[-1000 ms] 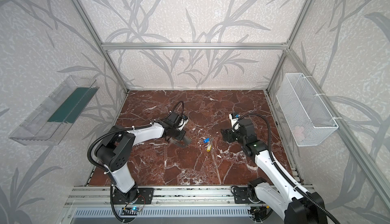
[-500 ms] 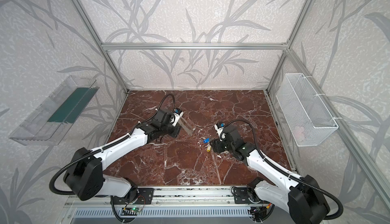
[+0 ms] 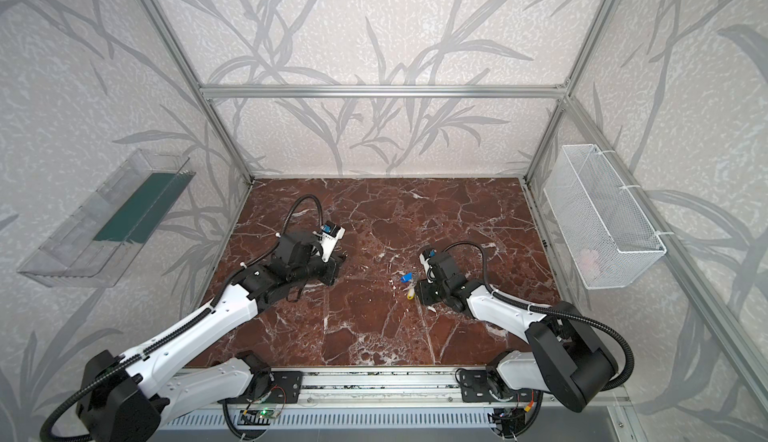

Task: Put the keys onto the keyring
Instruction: 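Lift the plate with the left gripper while the right gripper descends onto the keys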

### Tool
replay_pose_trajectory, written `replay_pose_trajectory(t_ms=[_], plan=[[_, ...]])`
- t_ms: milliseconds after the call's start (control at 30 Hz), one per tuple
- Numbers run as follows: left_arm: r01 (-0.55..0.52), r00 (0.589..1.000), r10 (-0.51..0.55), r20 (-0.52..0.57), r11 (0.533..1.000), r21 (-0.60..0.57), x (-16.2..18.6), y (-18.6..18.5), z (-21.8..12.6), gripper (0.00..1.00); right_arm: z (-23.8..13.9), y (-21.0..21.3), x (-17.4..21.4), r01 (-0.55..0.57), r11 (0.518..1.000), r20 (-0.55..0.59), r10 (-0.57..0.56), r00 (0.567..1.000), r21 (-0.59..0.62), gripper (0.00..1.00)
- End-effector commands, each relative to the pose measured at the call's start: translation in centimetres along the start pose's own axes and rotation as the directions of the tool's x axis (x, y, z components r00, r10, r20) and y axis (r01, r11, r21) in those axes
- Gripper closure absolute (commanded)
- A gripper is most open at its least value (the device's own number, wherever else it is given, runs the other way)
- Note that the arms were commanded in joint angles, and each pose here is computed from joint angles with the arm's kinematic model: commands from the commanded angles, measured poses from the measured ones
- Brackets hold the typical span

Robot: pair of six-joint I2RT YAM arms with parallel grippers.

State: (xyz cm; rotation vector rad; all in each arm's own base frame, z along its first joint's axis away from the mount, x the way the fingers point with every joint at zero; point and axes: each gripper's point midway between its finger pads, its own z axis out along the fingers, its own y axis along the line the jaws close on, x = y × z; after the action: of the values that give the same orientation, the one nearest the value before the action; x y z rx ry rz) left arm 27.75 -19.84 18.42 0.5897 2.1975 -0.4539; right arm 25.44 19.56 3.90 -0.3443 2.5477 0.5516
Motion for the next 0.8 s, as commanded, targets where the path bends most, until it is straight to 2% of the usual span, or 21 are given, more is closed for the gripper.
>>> replay_pose_trajectory(t_ms=[0,433,767], plan=[[0.017,1.0,-0.017,-0.018,1.0,0.0,1.0,-0.1,-0.2,1.0,0.4,0.9,-1.8,0.004,1.0,0.046,-0.003,0.999,-0.03,0.58],[0.013,0.999,-0.013,-0.03,1.0,0.018,1.1,-0.6,0.1,1.0,2.7,0.4,-1.9,0.006,1.0,0.003,-0.006,1.0,-0.011,0.61],[0.008,0.999,-0.007,-0.042,1.0,0.021,1.2,-0.7,0.2,1.0,3.1,0.0,-1.9,-0.009,1.0,0.001,0.009,1.0,-0.02,0.67]])
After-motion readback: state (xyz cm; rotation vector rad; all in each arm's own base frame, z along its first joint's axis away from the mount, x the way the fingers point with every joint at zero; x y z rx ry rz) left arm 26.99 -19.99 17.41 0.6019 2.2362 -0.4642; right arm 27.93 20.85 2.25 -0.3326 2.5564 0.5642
